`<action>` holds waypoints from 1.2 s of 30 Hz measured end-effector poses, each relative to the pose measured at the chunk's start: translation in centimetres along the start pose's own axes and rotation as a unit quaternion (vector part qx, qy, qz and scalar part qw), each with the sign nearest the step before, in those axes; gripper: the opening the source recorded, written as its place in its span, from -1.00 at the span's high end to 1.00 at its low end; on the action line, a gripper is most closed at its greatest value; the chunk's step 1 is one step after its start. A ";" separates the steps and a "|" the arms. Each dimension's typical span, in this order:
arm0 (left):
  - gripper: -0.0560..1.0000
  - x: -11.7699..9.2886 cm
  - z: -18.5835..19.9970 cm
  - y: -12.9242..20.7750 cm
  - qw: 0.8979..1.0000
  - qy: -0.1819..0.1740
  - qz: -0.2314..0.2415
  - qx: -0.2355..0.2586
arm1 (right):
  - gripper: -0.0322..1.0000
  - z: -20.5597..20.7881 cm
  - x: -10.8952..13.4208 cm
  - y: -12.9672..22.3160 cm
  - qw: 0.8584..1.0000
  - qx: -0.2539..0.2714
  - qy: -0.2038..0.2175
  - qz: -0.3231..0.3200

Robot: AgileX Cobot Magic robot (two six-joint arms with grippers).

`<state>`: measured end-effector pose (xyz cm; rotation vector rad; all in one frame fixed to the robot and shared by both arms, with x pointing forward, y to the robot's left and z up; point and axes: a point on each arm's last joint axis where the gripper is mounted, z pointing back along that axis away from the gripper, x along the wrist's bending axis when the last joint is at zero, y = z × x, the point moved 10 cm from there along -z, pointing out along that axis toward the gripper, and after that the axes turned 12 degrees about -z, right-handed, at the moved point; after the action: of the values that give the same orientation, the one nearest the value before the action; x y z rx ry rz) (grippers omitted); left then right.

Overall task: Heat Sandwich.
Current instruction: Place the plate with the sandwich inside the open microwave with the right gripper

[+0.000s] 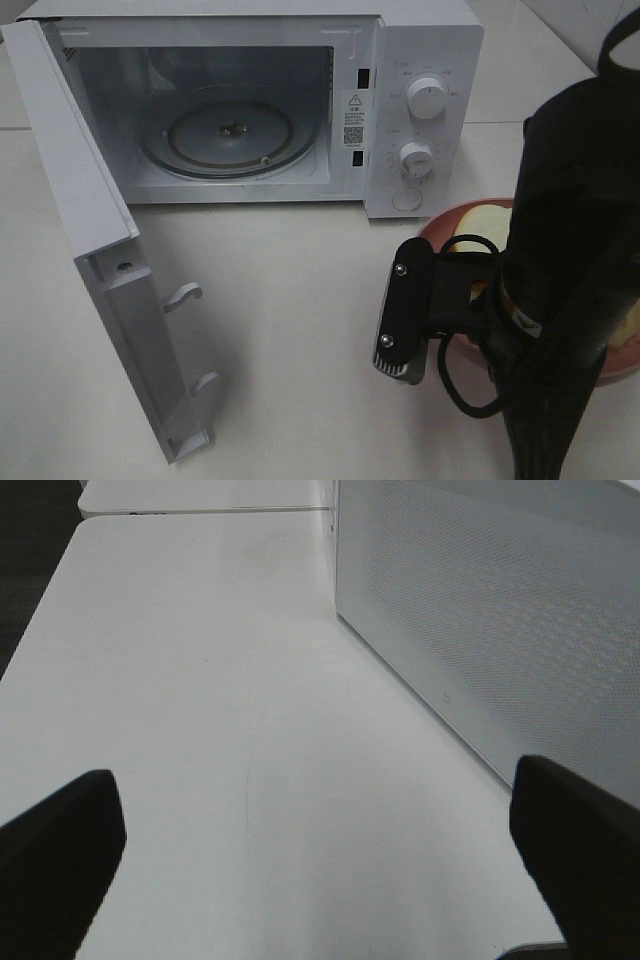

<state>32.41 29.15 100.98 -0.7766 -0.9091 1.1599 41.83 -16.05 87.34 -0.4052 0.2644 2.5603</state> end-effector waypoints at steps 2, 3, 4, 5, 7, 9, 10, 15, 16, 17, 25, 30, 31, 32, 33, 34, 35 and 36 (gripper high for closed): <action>-0.98 0.0 0.0 0.0 1.000 0.000 0.000 0.000 | 0.86 0.0 0.0 -0.6 1.000 -0.017 -0.001 0.026; -0.98 0.0 0.0 0.0 1.000 0.000 0.000 0.000 | 0.86 0.0 0.1 -0.9 0.999 -0.023 -0.001 0.037; -0.98 0.0 0.0 0.0 1.000 0.000 0.000 0.000 | 0.86 0.0 0.1 -0.9 0.999 -0.023 -0.001 0.037; -0.98 0.0 0.0 0.0 1.000 0.000 0.000 0.000 | 0.86 0.0 0.1 -1.0 0.999 -0.027 -0.001 0.047; -0.98 0.0 0.0 0.0 1.000 0.000 0.000 0.000 | 0.86 0.1 0.1 -1.6 0.996 -0.042 -0.001 0.077; -0.98 0.0 0.0 0.0 1.000 0.000 0.000 0.000 | 0.86 0.1 0.2 -1.8 0.995 -0.047 0.000 0.088; -0.98 0.0 0.0 0.0 1.000 0.000 0.000 0.000 | 0.86 0.1 0.2 -2.0 0.994 -0.053 0.000 0.100; -0.98 0.0 0.0 0.0 1.000 0.000 0.000 0.000 | 0.86 0.2 0.2 -2.9 0.983 -0.077 0.006 0.164; -0.98 0.0 0.0 0.0 1.000 0.000 0.000 0.000 | 0.86 0.3 0.3 -3.2 0.978 -0.083 0.009 0.190; -0.98 0.0 0.0 0.0 1.000 0.000 0.000 0.000 | 0.86 0.3 0.3 -3.3 0.975 -0.086 0.011 0.203; -0.98 0.0 0.0 0.0 1.000 0.000 0.000 0.000 | 0.86 0.4 0.2 -4.0 0.954 -0.102 0.025 0.280; -0.98 0.0 0.0 0.0 1.000 0.000 0.000 0.000 | 0.86 0.5 0.2 -5.0 0.947 -0.132 0.027 0.290; -0.98 0.0 0.0 0.0 1.000 0.000 0.000 0.000 | 0.86 0.5 0.2 -5.0 0.947 -0.132 0.027 0.290; -0.98 0.0 0.0 0.0 1.000 0.000 0.000 0.000 | 0.86 0.5 0.0 -5.1 0.944 -0.134 0.029 0.299; -0.98 0.0 0.0 0.0 1.000 0.000 0.000 0.000 | 0.86 0.2 -0.5 -5.0 0.939 -0.132 0.029 0.315; -0.98 0.0 0.0 0.0 1.000 0.000 0.000 0.000 | 0.86 0.1 -0.7 -4.8 0.938 -0.130 0.027 0.320; -0.98 0.0 0.0 0.0 1.000 0.000 0.000 0.000 | 0.86 0.0 -0.9 -4.7 0.935 -0.128 0.025 0.328; -0.98 0.0 0.0 0.0 1.000 0.000 0.000 0.000 | 0.86 0.0 -0.9 -4.7 0.935 -0.128 0.025 0.328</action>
<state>32.41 29.15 100.98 -0.7766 -0.9091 1.1599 45.08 -12.55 87.13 -0.5514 0.0874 3.2649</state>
